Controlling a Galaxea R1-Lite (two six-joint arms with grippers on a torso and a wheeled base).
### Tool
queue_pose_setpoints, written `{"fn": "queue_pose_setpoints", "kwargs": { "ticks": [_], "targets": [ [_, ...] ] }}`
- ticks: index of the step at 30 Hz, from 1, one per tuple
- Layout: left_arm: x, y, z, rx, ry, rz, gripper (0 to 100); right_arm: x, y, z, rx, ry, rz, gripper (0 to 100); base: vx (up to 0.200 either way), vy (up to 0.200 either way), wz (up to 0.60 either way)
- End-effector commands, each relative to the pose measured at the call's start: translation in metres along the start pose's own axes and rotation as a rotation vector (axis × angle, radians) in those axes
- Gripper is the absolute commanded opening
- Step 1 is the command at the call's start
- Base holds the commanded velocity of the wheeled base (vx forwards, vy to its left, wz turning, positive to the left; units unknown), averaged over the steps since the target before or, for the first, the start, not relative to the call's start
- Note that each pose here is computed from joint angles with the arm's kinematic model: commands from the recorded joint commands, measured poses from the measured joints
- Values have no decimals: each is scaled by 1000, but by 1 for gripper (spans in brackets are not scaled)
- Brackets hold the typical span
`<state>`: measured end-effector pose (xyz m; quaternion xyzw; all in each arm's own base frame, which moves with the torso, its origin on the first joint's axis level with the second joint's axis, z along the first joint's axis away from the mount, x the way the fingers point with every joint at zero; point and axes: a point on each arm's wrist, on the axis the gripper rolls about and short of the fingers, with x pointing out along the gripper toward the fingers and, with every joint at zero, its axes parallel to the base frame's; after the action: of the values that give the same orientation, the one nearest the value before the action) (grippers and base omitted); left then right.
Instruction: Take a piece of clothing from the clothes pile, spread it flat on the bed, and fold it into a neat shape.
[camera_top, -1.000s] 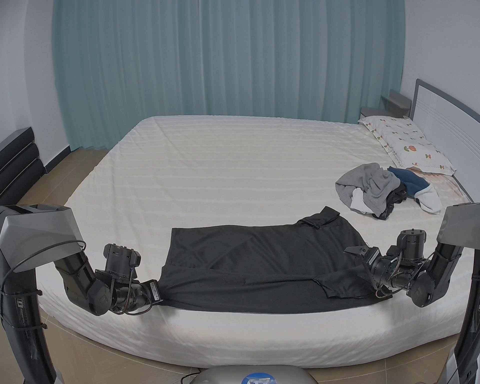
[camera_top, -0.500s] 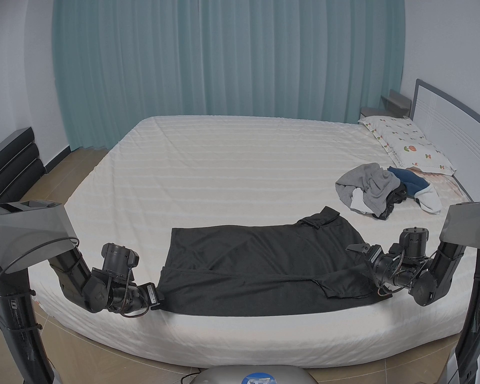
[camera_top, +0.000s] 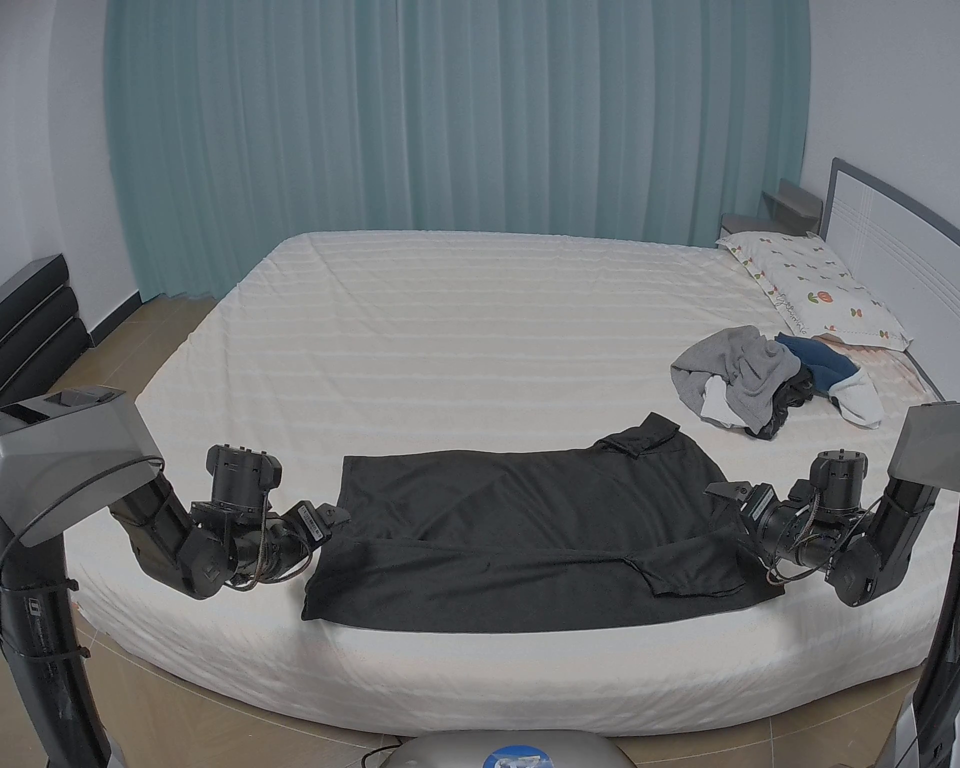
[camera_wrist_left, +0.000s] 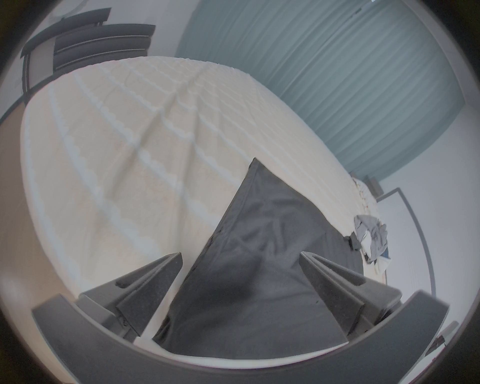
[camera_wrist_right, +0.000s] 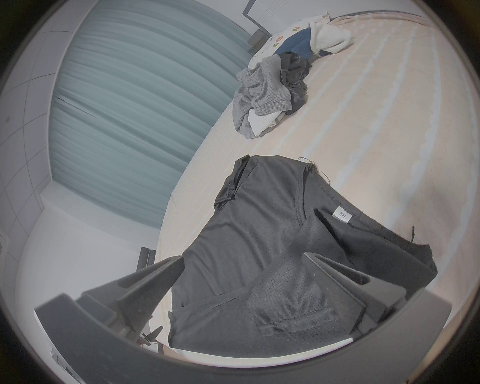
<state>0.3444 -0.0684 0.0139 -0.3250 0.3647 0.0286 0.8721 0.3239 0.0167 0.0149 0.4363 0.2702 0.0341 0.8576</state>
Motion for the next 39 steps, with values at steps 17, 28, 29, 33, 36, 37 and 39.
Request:
{"fn": "queue_pose_setpoints", "kwargs": {
  "ticks": [17,28,29,33,36,37,39],
  "targets": [
    [55,0,-9,-1,-31,-7,100,4,-6,-2,-12,11,-17,100,0,0,0],
    [54,7,-11,25,-79,83,0,1,-10,0,-54,1,-31,100,0,0,0],
    [53,8,-12,28,-85,94,0,1,-10,0,-59,-1,-31,100,0,0,0],
    [51,9,-15,31,-97,118,0,-2,-12,4,-84,-14,-39,100,0,0,0],
    [47,9,-16,35,-95,121,0,-3,-17,8,-115,-22,-55,100,0,0,0],
    [45,8,-16,35,-97,119,0,-3,-19,9,-127,-23,-61,100,0,0,0],
    [41,8,-16,35,-95,119,0,-4,-24,12,-159,-27,-74,100,0,0,0]
  ]
}}
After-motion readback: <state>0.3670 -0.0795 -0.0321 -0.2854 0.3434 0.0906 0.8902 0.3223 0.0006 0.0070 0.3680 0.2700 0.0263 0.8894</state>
